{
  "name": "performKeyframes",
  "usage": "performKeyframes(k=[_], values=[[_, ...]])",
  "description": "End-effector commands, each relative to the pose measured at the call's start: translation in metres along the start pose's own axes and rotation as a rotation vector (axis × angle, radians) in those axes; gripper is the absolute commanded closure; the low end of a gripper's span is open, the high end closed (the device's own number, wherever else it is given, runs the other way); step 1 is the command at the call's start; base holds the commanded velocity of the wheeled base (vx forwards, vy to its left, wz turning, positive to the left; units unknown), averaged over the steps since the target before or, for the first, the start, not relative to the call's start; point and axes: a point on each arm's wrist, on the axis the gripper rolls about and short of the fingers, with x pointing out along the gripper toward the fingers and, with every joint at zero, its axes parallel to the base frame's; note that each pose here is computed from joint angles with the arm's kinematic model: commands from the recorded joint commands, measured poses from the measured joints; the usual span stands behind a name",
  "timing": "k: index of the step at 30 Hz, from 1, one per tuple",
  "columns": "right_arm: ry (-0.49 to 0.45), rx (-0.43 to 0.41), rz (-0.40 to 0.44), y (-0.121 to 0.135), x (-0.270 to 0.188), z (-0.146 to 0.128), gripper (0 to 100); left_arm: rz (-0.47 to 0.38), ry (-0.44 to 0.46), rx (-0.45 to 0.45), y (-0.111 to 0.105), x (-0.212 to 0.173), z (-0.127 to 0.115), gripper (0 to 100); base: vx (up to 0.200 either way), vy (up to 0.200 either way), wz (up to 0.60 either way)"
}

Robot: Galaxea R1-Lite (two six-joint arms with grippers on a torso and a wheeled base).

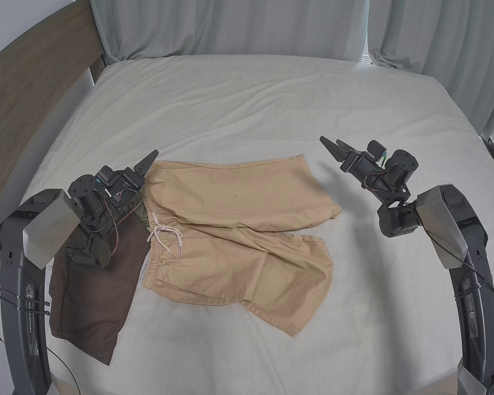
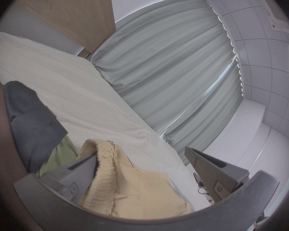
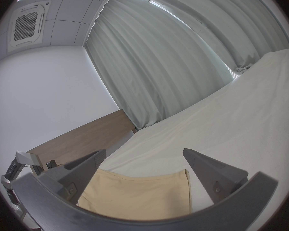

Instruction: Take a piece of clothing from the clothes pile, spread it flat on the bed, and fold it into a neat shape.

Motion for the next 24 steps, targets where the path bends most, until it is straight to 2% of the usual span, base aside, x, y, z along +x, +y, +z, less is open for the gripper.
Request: performKeyframes(k=[1,7,10,16,20,24], values=[[0.037,0.012,0.005,0.032,-0.017,0.008,0,0.043,0.035,-0.006,-0.022,-0.023,0.013,0,0.000,0.000,0.00],[0.134,0.068,-0.001,0.079,-0.053,0.001,0,0.091,0.065,0.073,-0.038,-0.056,0.028,0,0.000,0.000,0.00],[0.172,0.062,0.012,0.101,-0.068,-0.002,0,0.085,0.085,0.072,-0.053,-0.070,0.035,0,0.000,0.000,0.00],[0.250,0.039,0.012,0.129,-0.094,-0.005,0,0.093,0.128,0.093,-0.073,-0.096,0.037,0,0.000,0.000,0.00],[0.305,0.072,0.015,0.150,-0.118,-0.009,0,0.017,0.180,0.099,-0.092,-0.125,0.054,0,0.000,0.000,0.00],[0.350,0.098,-0.005,0.157,-0.134,-0.013,0,-0.023,0.243,0.106,-0.101,-0.142,0.053,0,0.000,0.000,0.00]])
